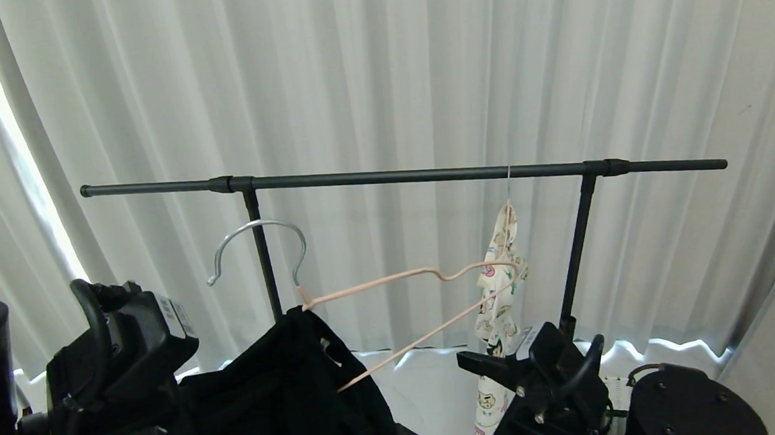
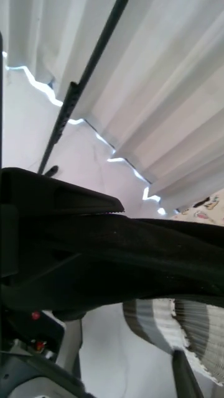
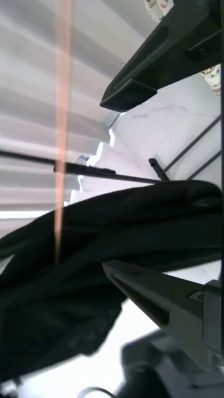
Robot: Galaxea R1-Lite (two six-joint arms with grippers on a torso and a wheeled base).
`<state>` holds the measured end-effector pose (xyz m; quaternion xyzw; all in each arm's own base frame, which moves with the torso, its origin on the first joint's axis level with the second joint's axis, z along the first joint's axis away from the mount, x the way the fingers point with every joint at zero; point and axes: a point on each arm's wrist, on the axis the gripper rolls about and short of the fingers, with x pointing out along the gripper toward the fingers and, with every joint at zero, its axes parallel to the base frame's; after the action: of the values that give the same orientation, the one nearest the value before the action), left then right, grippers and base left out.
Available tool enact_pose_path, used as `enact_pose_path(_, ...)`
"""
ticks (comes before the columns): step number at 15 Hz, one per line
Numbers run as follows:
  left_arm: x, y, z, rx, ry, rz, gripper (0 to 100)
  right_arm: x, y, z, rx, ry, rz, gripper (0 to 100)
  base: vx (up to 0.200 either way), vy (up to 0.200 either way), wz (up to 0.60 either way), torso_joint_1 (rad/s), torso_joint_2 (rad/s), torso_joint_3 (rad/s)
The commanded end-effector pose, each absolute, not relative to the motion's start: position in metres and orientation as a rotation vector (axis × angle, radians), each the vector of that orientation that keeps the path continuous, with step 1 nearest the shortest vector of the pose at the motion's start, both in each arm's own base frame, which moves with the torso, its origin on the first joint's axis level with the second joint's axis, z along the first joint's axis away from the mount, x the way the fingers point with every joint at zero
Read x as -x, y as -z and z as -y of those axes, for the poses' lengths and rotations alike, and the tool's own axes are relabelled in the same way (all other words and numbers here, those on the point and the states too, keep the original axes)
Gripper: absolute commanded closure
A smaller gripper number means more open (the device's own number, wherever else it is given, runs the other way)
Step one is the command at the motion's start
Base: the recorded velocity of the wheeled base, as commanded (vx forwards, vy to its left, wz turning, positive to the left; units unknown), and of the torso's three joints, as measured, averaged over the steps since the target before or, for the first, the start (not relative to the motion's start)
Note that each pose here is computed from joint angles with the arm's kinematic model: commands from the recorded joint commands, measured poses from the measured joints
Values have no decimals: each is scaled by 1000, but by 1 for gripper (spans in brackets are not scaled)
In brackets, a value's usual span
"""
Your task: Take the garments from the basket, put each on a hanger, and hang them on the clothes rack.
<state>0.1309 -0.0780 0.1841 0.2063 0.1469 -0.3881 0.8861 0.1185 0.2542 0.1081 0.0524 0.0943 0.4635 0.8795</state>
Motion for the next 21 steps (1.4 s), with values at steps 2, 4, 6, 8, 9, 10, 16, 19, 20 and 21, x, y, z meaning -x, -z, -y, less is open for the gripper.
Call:
enact_pose_path(2,-138,-187,83,-430,813,-307,100,-132,-99,-267,-111,-938,-207,0,0,0,0,0,0,0)
enact_pose_path(4,-138,-188,85,-432,824,-301,100,-140,-96,-277,-116,-925,-199,0,0,0,0,0,0,0)
enact_pose_path(6,-137,-188,87,-434,836,-300,100,-141,-97,-279,-127,-925,-198,0,0,0,0,0,0,0)
enact_pose_path(8,-135,-188,89,-438,856,-296,100,-141,-96,-280,-144,-925,-210,0,0,0,0,0,0,0)
enact_pose_path(9,-135,-188,90,-439,860,-296,100,-141,-95,-280,-143,-927,-211,0,0,0,0,0,0,0)
enact_pose_path(10,-136,-188,91,-440,862,-298,100,-140,-94,-282,-138,-932,-215,0,0,0,0,0,0,0)
enact_pose_path(16,-154,-191,102,-435,855,-266,100,-131,-86,-304,-93,-991,-198,0,0,0,0,0,0,0)
enact_pose_path(19,-157,-192,104,-432,853,-243,100,-131,-82,-305,-78,-990,-204,0,0,0,0,0,0,0)
enact_pose_path(20,-157,-193,104,-431,852,-236,100,-130,-80,-304,-65,-989,-213,0,0,0,0,0,0,0)
enact_pose_path(21,-157,-193,104,-431,852,-235,100,-130,-75,-302,-52,-982,-227,0,0,0,0,0,0,0)
